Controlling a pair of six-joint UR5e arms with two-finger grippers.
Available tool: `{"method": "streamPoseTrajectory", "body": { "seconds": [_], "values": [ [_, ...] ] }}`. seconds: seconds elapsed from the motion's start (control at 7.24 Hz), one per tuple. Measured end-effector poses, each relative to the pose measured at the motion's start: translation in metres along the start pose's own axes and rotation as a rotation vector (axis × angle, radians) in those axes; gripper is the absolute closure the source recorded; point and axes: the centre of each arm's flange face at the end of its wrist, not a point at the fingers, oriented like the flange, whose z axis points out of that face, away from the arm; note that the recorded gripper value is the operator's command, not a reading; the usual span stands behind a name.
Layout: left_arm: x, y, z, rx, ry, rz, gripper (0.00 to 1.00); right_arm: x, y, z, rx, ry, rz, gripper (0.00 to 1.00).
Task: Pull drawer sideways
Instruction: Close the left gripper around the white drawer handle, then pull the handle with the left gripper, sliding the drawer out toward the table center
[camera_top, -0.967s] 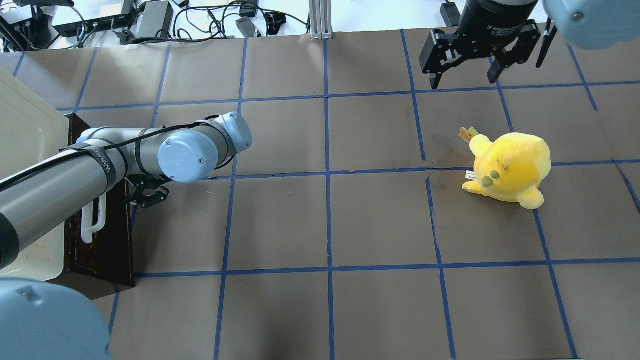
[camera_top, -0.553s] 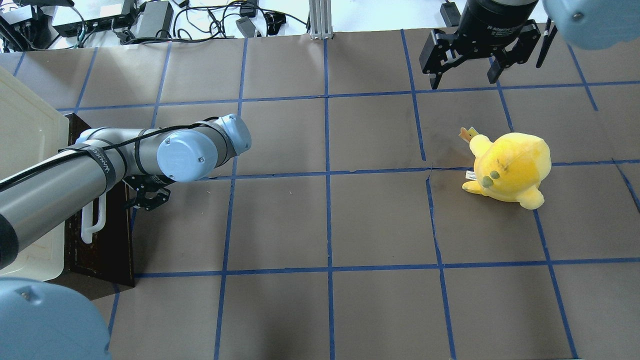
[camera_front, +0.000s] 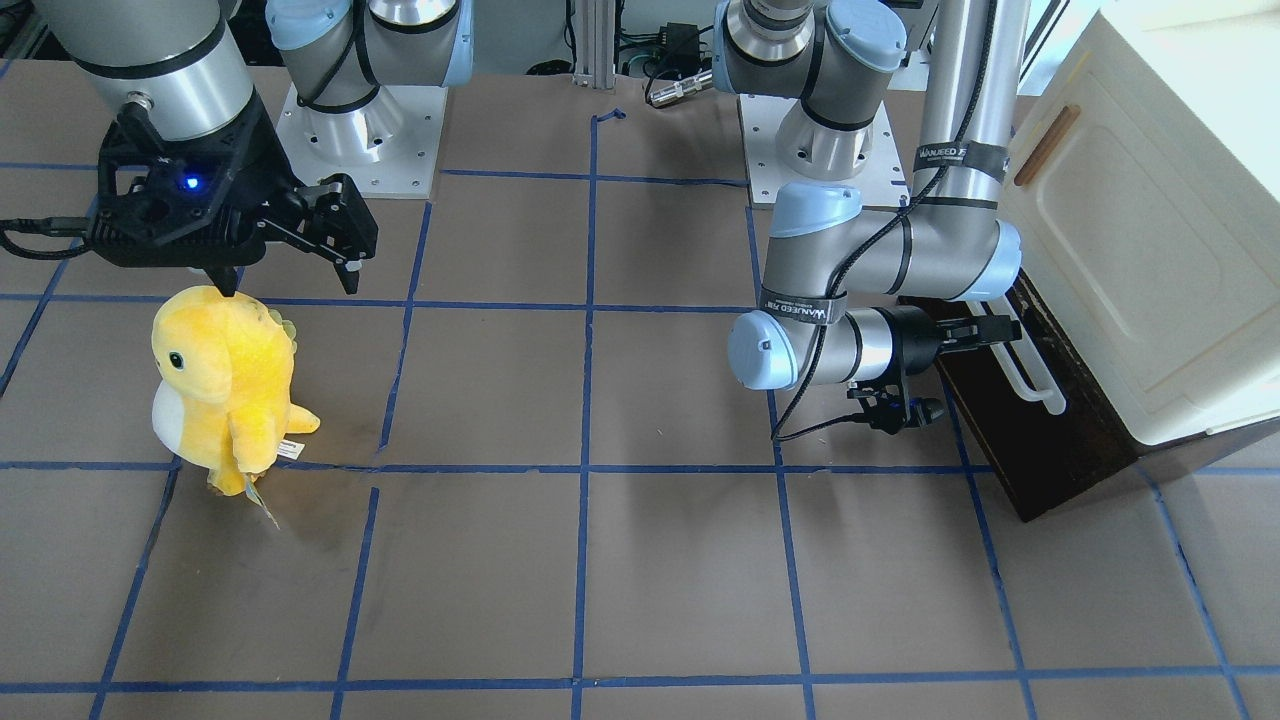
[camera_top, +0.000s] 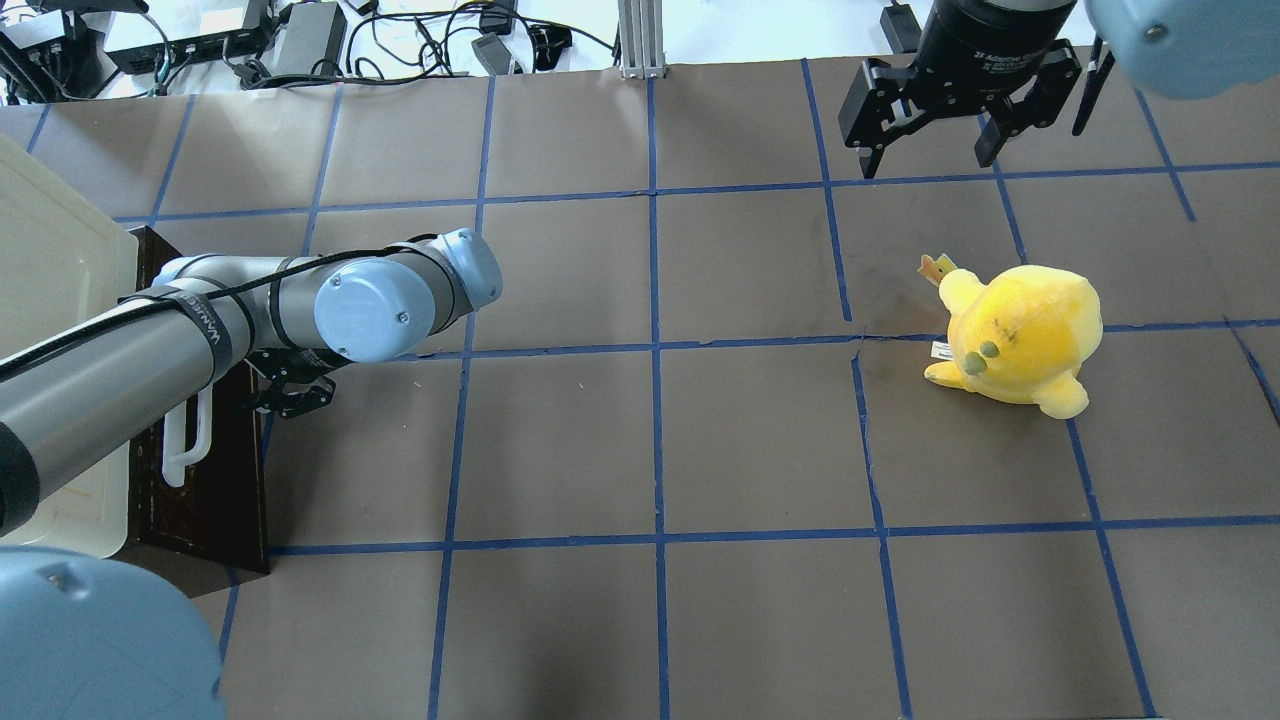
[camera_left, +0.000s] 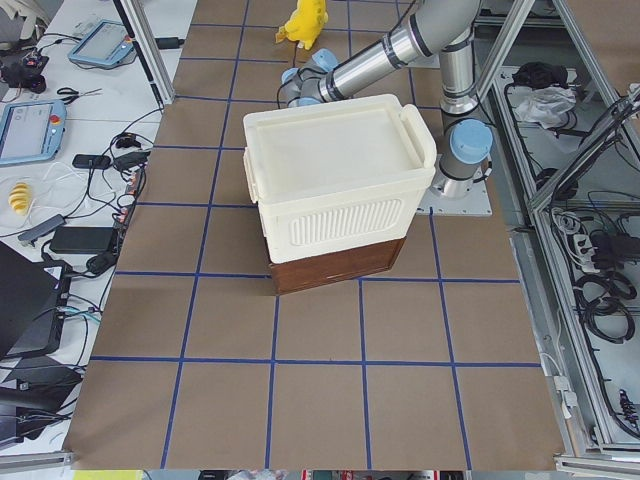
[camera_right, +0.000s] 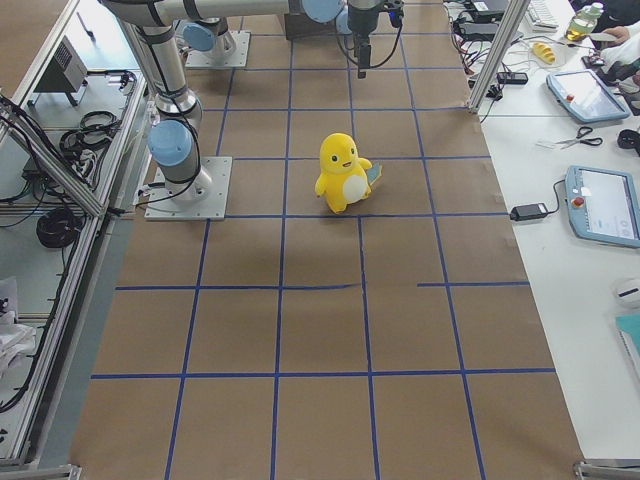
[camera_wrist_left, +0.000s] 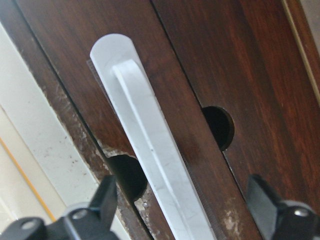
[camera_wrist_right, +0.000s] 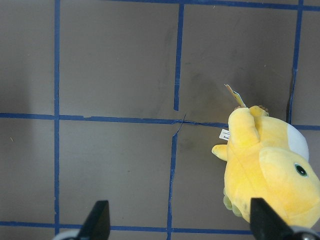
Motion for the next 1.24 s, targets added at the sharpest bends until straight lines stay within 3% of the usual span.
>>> {"method": "streamPoseTrajectory", "body": {
  "seconds": [0.14,0.28,1.24],
  "values": [
    [0.0006,0.0002,0.0007,-0.001,0.0,0.001,0.85,0.0,0.0,0.0,0.0,0.0,0.0,0.0],
    [0.0016,0.0003,0.0012,-0.003,-0.001,0.004,0.89,0.0,0.0,0.0,0.0,0.0,0.0,0.0],
    [-0.0042,0.002,-0.0047,0.005,-0.012,0.015,0.93,0.0,0.0,0.0,0.0,0.0,0.0,0.0]
  ]
}}
